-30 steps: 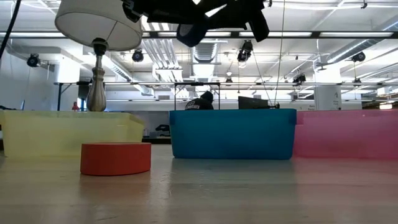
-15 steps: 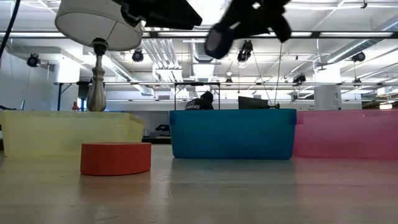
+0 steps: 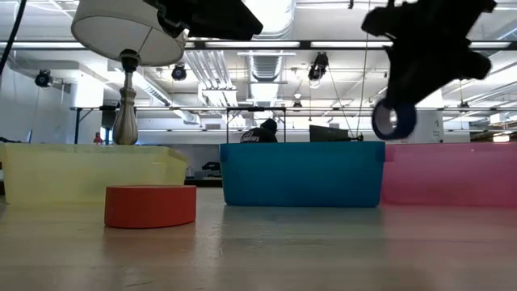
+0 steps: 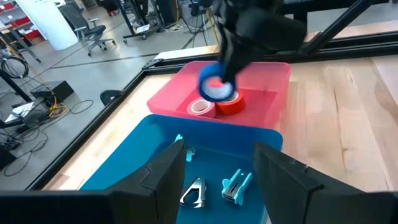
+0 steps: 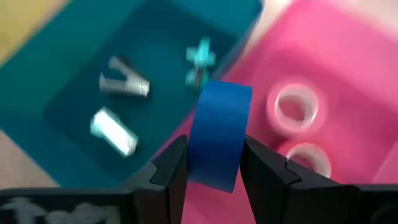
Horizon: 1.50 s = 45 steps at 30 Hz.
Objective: Pick and place Stapler, Stapler remover, tape
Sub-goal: Put the blue tape into the pink bin
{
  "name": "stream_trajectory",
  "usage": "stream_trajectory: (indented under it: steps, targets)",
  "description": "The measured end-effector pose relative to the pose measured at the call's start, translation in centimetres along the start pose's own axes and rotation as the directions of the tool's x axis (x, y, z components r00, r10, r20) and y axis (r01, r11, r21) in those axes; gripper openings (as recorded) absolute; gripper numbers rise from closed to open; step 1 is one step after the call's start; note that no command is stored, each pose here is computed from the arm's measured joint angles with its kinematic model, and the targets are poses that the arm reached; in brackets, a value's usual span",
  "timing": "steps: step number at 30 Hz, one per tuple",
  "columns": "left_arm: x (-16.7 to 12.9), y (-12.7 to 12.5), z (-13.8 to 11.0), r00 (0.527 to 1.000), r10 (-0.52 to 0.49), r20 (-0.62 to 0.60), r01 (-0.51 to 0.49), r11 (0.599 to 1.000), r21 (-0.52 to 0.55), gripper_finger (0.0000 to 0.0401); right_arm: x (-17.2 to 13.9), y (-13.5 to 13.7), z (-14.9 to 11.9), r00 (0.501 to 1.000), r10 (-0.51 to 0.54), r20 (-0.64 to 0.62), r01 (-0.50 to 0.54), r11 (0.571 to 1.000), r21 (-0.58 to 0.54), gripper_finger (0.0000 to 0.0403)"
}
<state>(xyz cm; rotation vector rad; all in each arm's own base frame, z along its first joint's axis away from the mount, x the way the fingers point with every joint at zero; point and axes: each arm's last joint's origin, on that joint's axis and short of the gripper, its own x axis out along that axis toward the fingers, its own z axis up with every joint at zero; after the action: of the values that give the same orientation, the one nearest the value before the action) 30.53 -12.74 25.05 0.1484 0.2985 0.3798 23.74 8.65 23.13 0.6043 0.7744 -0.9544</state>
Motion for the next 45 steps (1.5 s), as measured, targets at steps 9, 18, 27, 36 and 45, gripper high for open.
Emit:
stream_trajectory:
  steps: [9, 18, 27, 36, 45]
  targets:
    - [0.0, 0.0, 0.0, 1.0, -0.003, 0.0, 0.003, 1.0, -0.024, 0.0187, 3.2, -1.4, -2.2, 0.985, -0.009, -0.173, 0.014, 0.999, 0.029, 0.0127]
    - [0.0, 0.0, 0.0, 1.0, -0.003, -0.001, 0.003, 1.0, -0.024, 0.0186, 4.8, -1.6, -3.2, 0.976, 0.074, -0.203, -0.081, 0.996, -0.024, 0.0127]
    - [0.0, 0.0, 0.0, 1.0, -0.002, -0.002, 0.002, 1.0, -0.018, 0.0186, 4.8, -1.9, -3.3, 0.973, 0.052, -0.226, -0.056, 0.998, -0.009, 0.0127]
    - [0.0, 0.0, 0.0, 1.0, -0.002, -0.002, 0.002, 1.0, -0.017, 0.0186, 4.9, -3.0, -3.4, 0.971, -0.058, -0.232, 0.065, 0.998, 0.022, 0.0128]
    - [0.0, 0.0, 0.0, 1.0, -0.002, -0.002, 0.002, 1.0, -0.017, 0.0186, 4.9, -3.0, -3.3, 0.978, -0.059, -0.199, 0.041, 0.995, -0.091, 0.0152]
